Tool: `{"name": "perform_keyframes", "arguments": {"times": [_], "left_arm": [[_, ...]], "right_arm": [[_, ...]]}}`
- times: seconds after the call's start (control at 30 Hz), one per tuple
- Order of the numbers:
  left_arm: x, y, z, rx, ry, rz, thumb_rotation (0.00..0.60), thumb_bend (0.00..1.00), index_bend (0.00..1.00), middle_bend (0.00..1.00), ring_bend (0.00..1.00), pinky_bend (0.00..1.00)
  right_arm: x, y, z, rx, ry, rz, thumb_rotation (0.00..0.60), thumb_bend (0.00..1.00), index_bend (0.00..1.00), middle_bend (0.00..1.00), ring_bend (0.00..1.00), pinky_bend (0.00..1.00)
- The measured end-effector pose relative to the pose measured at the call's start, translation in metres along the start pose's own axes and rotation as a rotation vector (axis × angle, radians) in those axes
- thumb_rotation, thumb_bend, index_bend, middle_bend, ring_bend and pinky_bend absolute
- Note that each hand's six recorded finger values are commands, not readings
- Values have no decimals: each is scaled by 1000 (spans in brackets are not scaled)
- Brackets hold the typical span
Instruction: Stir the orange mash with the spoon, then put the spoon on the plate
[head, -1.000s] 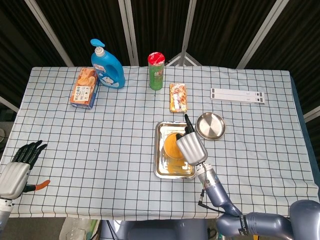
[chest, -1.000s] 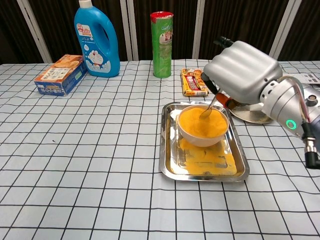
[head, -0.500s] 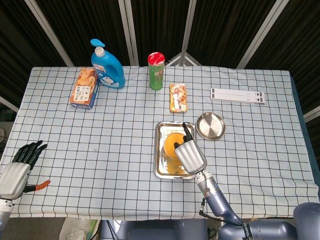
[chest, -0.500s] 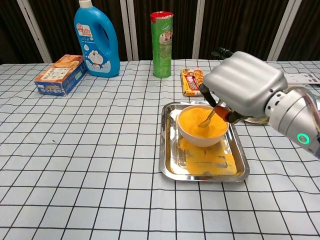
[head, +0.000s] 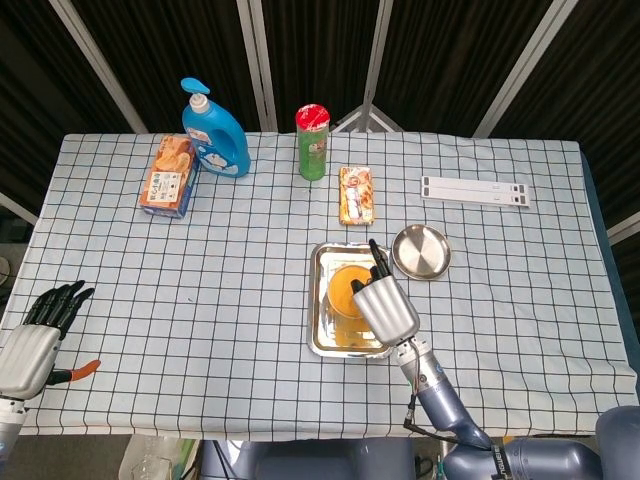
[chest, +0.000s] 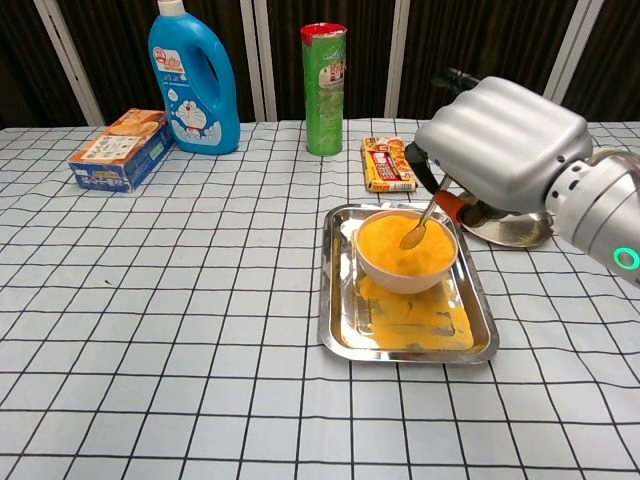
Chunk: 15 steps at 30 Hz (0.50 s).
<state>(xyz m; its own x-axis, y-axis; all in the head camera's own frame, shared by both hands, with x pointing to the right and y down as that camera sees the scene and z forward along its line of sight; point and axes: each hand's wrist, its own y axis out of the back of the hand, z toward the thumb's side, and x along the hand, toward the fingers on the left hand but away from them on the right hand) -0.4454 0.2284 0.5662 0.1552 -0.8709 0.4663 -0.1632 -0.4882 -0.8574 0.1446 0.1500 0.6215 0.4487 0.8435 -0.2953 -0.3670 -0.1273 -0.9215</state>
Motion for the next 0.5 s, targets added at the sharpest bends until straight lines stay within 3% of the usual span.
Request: {"name": "perform_keyframes", "arguments": {"times": [0.5], "left_arm": [[1, -1, -1, -4, 2, -4, 600, 0, 0, 0, 0, 0]], "right_arm": [[-16, -11, -13, -5, -63, -17, 600, 768, 864, 763, 470, 0]]}}
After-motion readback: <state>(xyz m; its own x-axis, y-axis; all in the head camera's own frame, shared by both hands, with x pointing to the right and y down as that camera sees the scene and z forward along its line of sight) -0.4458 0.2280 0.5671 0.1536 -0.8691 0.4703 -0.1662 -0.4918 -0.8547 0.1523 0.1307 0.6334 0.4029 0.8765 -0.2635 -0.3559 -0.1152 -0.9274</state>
